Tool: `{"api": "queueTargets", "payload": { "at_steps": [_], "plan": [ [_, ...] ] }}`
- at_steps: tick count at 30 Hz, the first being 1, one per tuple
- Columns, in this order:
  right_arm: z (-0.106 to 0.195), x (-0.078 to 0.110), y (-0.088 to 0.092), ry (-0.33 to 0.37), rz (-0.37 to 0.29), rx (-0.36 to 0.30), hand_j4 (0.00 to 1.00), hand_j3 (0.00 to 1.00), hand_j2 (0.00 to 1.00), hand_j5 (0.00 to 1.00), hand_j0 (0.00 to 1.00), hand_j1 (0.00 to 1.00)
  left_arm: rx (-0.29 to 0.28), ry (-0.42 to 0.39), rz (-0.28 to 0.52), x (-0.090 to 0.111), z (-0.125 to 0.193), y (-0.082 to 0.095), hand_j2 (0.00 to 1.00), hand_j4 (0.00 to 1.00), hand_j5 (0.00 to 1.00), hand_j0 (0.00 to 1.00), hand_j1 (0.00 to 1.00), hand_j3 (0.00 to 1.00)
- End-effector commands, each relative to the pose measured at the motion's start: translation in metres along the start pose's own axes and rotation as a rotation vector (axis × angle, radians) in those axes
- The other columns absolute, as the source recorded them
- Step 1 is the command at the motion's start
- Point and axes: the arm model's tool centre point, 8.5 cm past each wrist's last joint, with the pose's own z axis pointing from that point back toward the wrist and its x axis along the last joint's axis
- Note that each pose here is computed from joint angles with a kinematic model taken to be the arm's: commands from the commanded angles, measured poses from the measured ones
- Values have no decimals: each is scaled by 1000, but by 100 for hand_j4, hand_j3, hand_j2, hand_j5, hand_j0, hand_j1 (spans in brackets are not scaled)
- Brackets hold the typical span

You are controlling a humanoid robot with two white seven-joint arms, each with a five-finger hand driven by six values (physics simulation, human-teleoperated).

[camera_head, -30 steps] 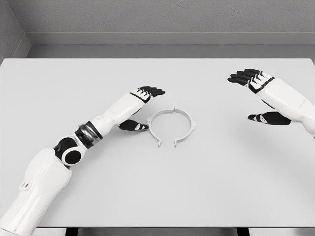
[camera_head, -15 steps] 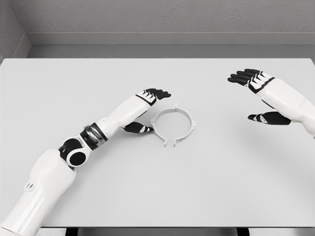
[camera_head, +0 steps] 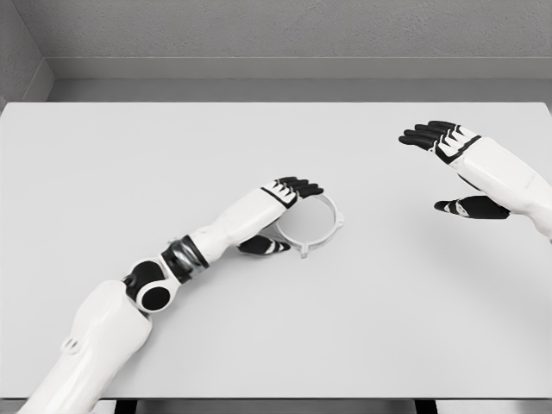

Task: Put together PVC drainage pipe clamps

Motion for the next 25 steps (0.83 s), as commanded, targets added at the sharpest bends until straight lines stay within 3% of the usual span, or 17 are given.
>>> {"api": "queueTargets", "payload": {
  "at_steps": [1,4,5,8,9,11,12,13,16,17,18,19,22,23,25],
  "plan": [
    [0,0,-1,0,-6,-4,100,100,100,100,100,100,3,-7,6,2,-2,0,100,100,100,100,100,100],
    [0,0,-1,0,-6,-4,100,100,100,100,100,100,3,-7,6,2,-2,0,100,100,100,100,100,100],
    [0,0,-1,-3,-7,-6,100,100,100,100,100,100,2,2,-36,-6,11,16,100,100,100,100,100,100],
    [0,0,-1,-3,-7,-6,100,100,100,100,100,100,2,2,-37,-6,11,16,100,100,100,100,100,100],
    [0,0,-1,-3,-7,-6,100,100,100,100,100,100,-43,43,-122,-25,45,39,100,100,100,100,100,100],
    [0,0,-1,-3,-7,-6,100,100,100,100,100,100,-44,43,-123,-26,45,39,100,100,100,100,100,100],
    [0,1,-1,-4,-6,-7,100,100,100,100,100,100,-86,111,-204,-48,83,66,100,100,100,100,100,100],
    [0,1,-1,-5,-7,-7,100,100,100,100,100,100,-80,154,-243,-59,101,86,100,100,100,100,100,100],
    [0,1,-1,-5,-7,-7,100,100,100,100,100,100,-80,154,-243,-59,101,86,100,100,100,100,100,100],
    [0,1,-1,-3,-7,-6,100,100,100,100,100,100,17,272,-321,-81,156,170,100,100,100,100,100,100],
    [0,1,-1,-3,-7,-6,100,100,100,100,100,100,17,272,-321,-81,156,170,100,100,100,100,100,100],
    [0,1,-1,-2,-5,-6,100,100,100,100,100,100,59,274,-290,-82,159,178,100,100,100,100,100,100],
    [0,1,-1,-2,-5,-6,100,100,100,100,100,100,59,274,-290,-82,159,178,100,100,100,100,100,100],
    [1,0,0,1,-9,-3,100,100,100,100,100,100,118,297,-248,-87,169,187,100,100,100,100,100,100],
    [1,0,1,2,-9,-3,100,100,100,100,100,100,119,297,-247,-87,169,188,100,100,100,100,100,100]
  ]
}}
